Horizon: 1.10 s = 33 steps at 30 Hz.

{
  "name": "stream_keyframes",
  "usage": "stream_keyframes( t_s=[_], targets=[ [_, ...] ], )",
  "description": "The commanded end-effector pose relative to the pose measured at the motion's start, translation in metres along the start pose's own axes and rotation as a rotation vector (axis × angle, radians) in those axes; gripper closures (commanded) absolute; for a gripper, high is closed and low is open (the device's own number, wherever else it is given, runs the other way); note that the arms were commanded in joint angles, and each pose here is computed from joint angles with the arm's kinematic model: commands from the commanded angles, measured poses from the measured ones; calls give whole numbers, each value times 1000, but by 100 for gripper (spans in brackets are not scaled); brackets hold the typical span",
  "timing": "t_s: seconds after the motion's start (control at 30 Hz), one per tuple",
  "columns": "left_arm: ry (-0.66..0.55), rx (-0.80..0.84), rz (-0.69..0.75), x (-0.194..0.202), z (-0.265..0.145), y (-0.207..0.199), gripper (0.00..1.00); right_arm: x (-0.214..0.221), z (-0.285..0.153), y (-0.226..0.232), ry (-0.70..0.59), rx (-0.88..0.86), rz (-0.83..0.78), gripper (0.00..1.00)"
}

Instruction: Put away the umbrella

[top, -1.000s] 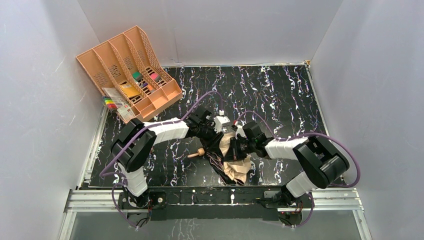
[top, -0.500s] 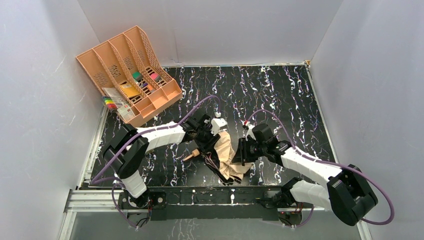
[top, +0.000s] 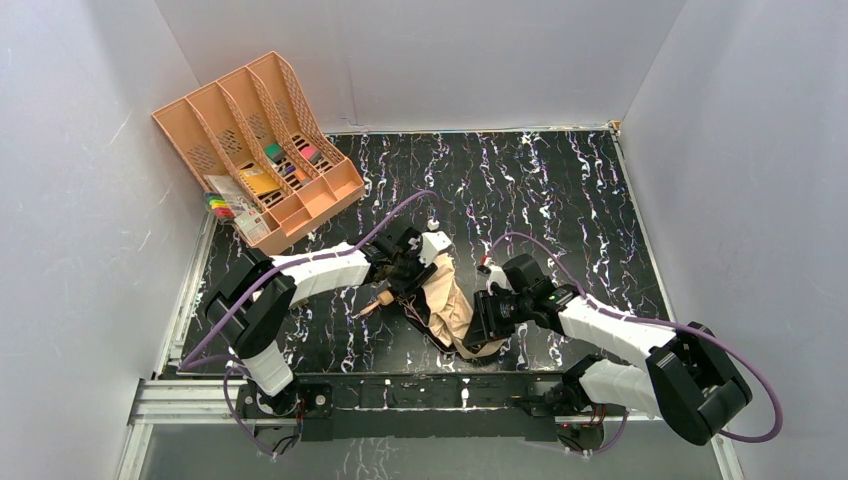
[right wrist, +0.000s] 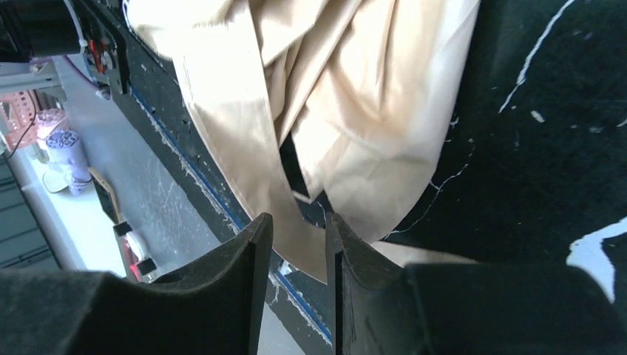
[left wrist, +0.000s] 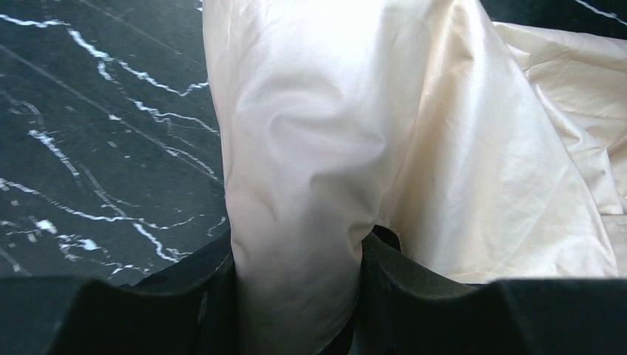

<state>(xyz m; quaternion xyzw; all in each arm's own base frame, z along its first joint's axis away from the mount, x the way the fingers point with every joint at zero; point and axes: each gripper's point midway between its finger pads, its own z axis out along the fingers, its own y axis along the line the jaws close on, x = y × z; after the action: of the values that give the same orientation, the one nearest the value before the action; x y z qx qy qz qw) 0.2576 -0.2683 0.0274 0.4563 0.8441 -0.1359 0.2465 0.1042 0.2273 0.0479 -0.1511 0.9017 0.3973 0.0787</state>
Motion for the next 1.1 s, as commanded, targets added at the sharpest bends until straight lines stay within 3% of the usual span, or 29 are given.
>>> stream_keyframes(
  t_s=[0.0,0.17,0.37,0.63,0.87,1.07],
  targets=[
    [60,-142,34,7,-7,28,92,13,-1,11,34,-76,-9,60],
    [46,-163,42,2,-8,32,92,14,3,7,-5,-80,20,58],
    [45,-165,42,3,-9,32,92,-14,-2,23,-106,-110,-6,54],
    [48,-176,42,3,-9,34,92,-50,-18,39,-298,-93,-113,39],
    [50,-181,41,4,-9,35,92,-40,0,52,-273,-33,-202,36],
    [54,-185,41,5,-9,35,92,-29,14,37,-260,135,-219,41]
  ],
)
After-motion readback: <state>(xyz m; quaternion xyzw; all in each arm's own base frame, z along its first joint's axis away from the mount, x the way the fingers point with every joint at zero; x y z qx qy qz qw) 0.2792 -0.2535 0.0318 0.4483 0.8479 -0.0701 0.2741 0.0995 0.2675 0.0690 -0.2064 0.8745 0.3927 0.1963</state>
